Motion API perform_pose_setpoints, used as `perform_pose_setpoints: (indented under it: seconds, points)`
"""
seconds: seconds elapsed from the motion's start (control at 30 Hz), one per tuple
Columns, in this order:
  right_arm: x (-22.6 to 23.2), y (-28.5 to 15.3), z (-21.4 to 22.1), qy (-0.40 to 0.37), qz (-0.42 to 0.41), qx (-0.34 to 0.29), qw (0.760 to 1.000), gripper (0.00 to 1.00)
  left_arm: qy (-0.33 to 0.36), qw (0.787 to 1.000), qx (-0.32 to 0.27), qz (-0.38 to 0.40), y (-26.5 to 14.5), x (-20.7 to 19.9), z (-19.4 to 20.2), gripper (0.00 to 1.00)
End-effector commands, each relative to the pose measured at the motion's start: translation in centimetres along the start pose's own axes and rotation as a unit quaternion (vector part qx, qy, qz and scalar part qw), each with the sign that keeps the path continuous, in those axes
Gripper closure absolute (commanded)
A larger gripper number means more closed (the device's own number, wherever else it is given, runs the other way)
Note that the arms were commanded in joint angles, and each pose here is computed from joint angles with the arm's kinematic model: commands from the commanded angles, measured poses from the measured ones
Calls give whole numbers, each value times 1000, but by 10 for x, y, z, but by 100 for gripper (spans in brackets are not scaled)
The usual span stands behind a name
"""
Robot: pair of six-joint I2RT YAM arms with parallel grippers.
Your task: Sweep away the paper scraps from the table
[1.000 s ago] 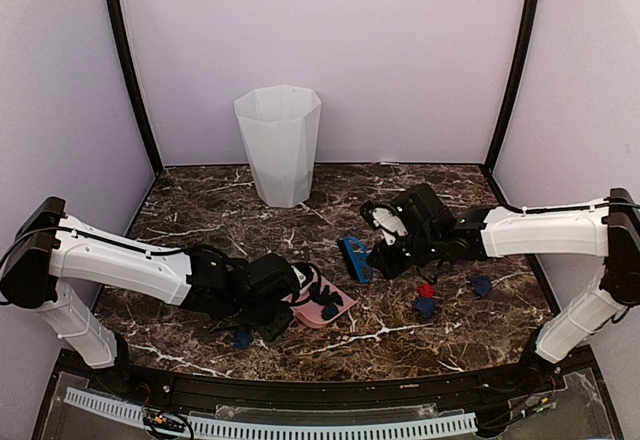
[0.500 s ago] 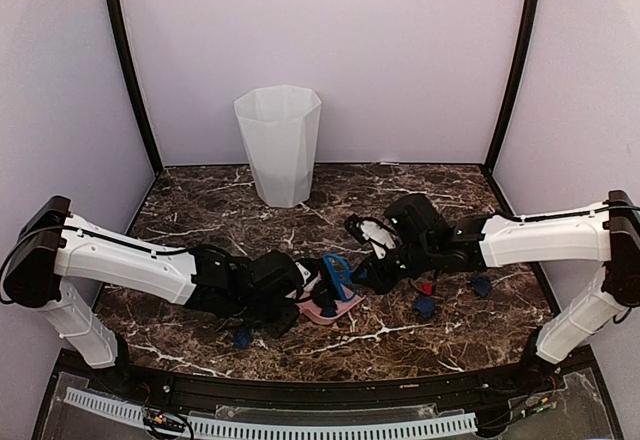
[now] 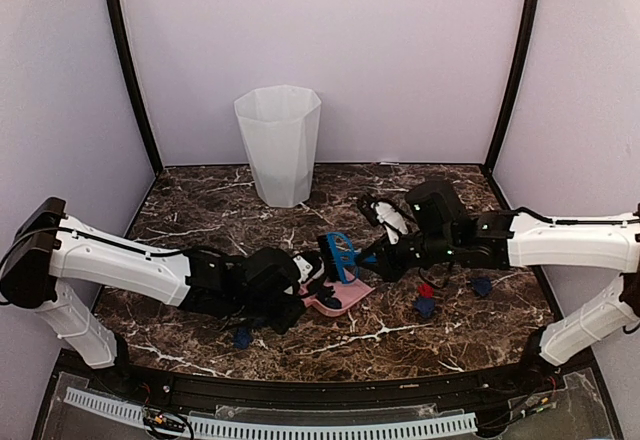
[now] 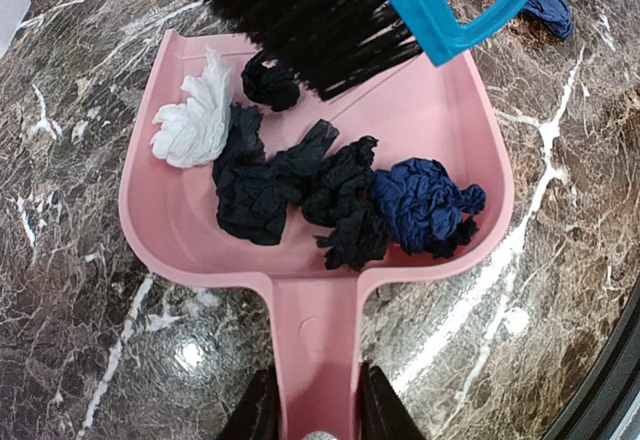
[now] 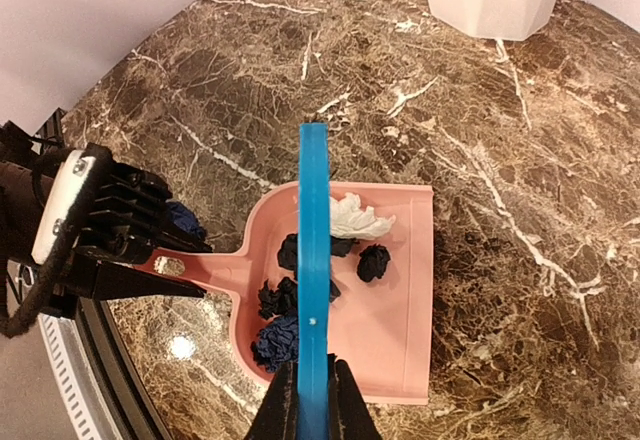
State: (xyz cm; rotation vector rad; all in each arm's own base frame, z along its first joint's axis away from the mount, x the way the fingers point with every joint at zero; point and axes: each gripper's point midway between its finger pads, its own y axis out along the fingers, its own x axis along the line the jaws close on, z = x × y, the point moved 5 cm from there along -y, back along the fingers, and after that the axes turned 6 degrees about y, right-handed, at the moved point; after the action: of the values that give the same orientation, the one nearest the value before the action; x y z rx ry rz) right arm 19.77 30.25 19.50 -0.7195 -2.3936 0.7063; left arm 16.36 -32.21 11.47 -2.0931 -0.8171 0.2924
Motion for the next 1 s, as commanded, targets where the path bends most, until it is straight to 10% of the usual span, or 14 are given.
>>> perform_pose_setpoints:
  seconds: [0.0, 0.97]
  points:
    - [4, -16, -13, -3, 13, -29, 999, 100, -5, 999, -41, -10, -11, 6, -13, 100]
    - [-84, -133, 2, 93, 326, -222, 914, 100, -48, 989, -126, -54, -48, 43, -109, 100]
